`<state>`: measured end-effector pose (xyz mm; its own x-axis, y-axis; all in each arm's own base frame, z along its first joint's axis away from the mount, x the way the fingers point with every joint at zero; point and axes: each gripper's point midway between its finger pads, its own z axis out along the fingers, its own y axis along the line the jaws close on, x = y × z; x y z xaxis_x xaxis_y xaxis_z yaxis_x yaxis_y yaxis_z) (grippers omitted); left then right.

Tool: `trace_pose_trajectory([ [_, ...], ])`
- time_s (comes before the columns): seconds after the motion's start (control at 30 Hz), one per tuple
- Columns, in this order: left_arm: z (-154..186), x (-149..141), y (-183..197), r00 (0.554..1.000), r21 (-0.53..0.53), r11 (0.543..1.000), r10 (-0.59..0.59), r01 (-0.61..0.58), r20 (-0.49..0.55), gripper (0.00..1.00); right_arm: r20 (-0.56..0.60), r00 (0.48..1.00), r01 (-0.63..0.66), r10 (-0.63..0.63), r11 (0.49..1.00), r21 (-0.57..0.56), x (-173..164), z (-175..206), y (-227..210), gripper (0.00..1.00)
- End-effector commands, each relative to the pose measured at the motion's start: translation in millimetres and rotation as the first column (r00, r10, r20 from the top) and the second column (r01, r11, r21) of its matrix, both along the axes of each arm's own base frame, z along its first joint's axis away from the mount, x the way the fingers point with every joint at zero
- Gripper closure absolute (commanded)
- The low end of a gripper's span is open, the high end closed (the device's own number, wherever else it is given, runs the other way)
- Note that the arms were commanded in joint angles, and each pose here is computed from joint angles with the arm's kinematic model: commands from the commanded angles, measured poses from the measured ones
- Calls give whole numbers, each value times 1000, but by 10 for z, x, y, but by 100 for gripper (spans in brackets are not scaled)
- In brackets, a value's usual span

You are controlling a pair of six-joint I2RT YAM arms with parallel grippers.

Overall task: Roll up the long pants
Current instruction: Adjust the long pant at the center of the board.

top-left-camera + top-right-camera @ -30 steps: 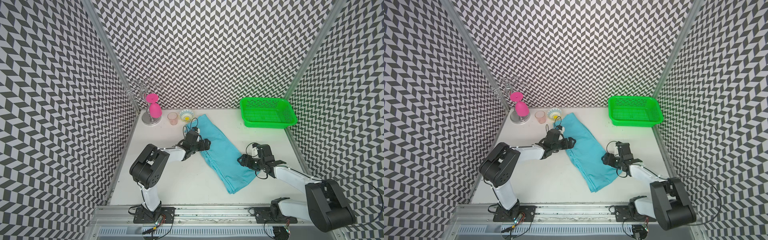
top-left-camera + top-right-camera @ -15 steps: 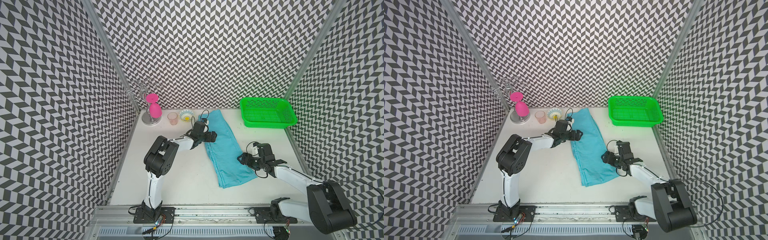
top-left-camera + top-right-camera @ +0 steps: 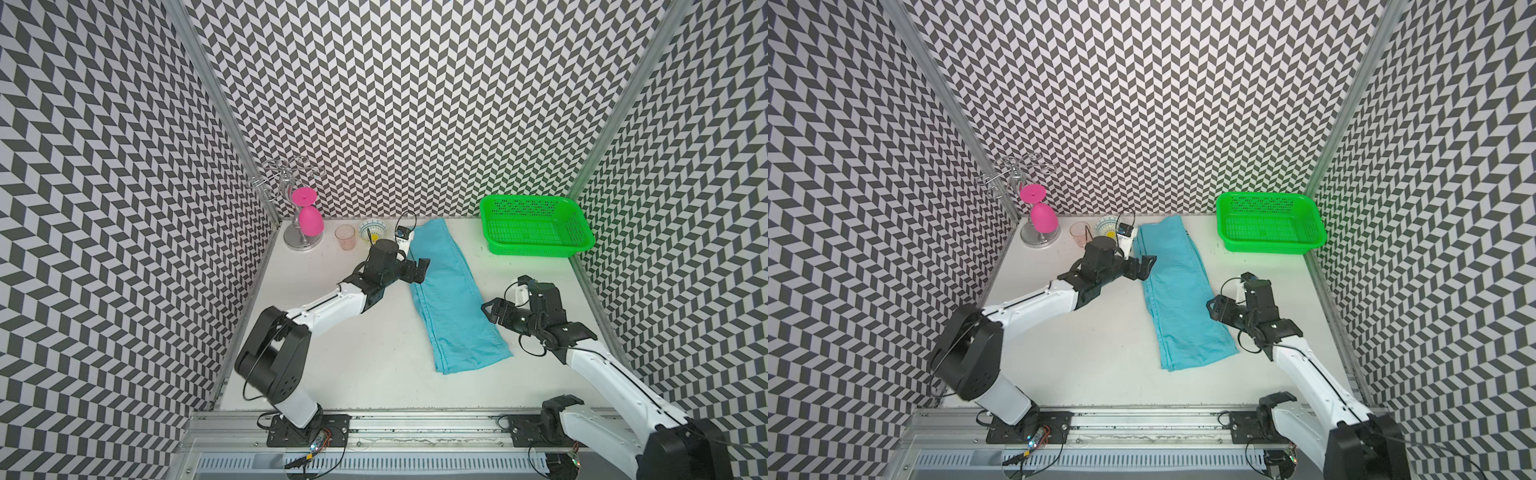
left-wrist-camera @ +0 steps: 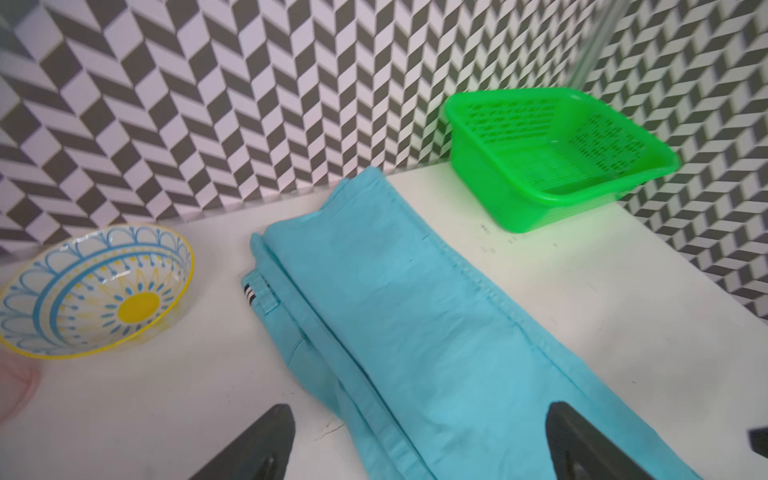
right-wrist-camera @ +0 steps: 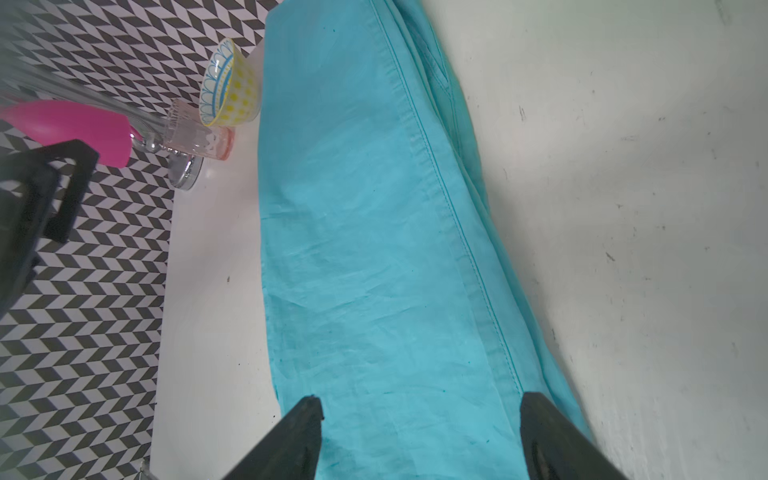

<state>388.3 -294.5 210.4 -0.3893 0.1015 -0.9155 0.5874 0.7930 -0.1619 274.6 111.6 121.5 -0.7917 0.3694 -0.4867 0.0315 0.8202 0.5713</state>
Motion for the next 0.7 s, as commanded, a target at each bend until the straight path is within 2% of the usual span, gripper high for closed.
trace_pose_trajectory([
  [0.0, -60, -543, -327, 984, -26, 984, -178, 178, 11, 3, -2, 1000, 15, -15, 1000, 10, -99, 11, -35, 22],
  [0.17, -237, -1364, -641, 916, -182, 906, -398, 382, -60, 5, -5, 1000, -29, 29, 996, 84, -227, -16, 73, 23],
  [0.3, -597, -1789, -781, 854, -196, 864, -494, 463, -161, 6, -39, 997, -67, 74, 987, 146, -329, -146, 176, 26],
  [0.37, -784, -1902, -754, 840, -186, 861, -505, 474, -197, 6, -51, 996, -68, 76, 987, 145, -344, -193, 176, 26],
  [0.5, -1084, -1948, -654, 838, -153, 874, -485, 461, -249, 6, -57, 995, -77, 86, 985, 153, -350, -200, 197, 26],
  [0.67, -1501, -1924, -615, 829, -52, 890, -443, 453, -341, 7, -56, 992, -103, 114, 980, 170, -374, -178, 239, 26],
])
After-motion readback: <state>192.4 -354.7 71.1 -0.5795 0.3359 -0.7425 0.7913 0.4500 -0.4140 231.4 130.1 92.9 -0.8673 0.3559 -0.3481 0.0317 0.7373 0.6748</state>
